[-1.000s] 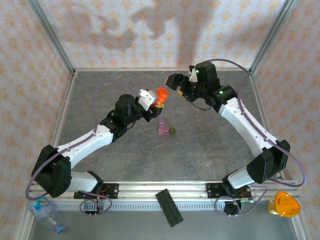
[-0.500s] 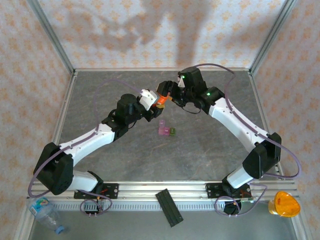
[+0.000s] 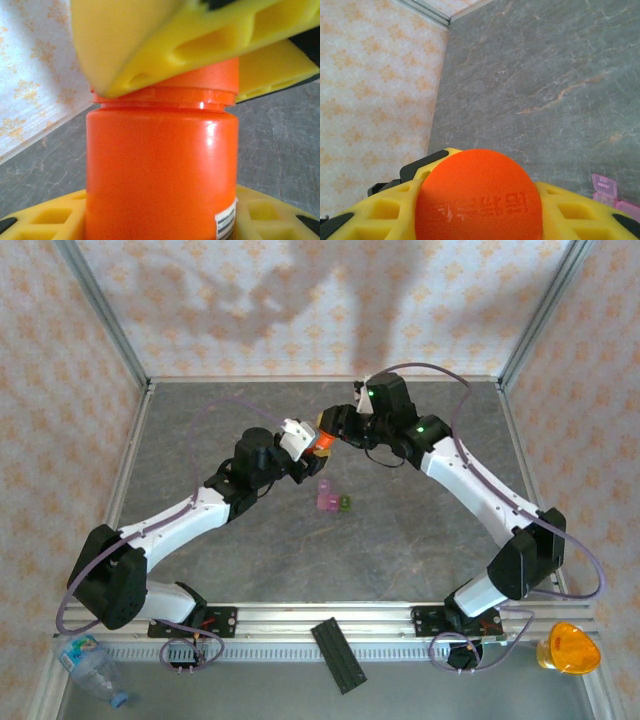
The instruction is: Sort the pills into containers
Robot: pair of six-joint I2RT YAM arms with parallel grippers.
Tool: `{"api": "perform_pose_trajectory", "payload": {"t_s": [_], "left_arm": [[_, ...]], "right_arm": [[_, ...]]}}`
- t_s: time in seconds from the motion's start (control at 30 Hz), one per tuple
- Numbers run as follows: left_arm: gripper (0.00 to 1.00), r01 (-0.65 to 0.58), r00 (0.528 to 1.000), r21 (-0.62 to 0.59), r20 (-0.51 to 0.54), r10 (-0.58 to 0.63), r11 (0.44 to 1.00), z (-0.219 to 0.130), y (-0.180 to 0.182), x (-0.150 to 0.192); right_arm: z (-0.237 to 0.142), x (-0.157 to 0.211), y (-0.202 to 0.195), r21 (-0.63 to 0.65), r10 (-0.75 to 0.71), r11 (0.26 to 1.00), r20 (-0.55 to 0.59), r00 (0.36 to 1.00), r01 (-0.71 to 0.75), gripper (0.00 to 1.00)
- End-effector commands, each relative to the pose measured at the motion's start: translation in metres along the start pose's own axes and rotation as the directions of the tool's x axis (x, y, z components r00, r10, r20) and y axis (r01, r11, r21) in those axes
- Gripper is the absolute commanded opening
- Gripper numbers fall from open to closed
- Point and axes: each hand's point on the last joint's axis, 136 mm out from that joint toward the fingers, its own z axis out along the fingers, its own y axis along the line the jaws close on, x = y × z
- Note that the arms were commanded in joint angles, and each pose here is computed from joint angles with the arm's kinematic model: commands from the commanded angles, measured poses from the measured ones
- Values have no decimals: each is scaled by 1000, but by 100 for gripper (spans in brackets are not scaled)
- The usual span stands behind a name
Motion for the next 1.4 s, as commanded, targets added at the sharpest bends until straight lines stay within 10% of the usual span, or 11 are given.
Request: {"api": "perform_pose_trajectory", "payload": {"t_s": [0.0,0.33,0.63,0.9,1.37], "left_arm": [[0,3,993,86,115,-13,996,-17,-15,-43],[0,66,985,194,143,-95,979,-30,-33,-51],[0,29,992,75,124,-38,997,-24,-14,-41],[0,-44,992,-74,112,52,996,-18,10,-35],[0,-66,994,-69,84,72,995,-7,9,-26]], "right_arm": [[-19,-14,17,-127,-236,962,72,969,244,44],[-30,-4,27,-310,-348,885,54,936,347,44],[-47,-25,24,-207,-184,956,121,975,206,86],[-43,-37,-30,51,241,966,170,956,-253,86],[-19,-27,7,42,193,979,153,969,-201,86]]}}
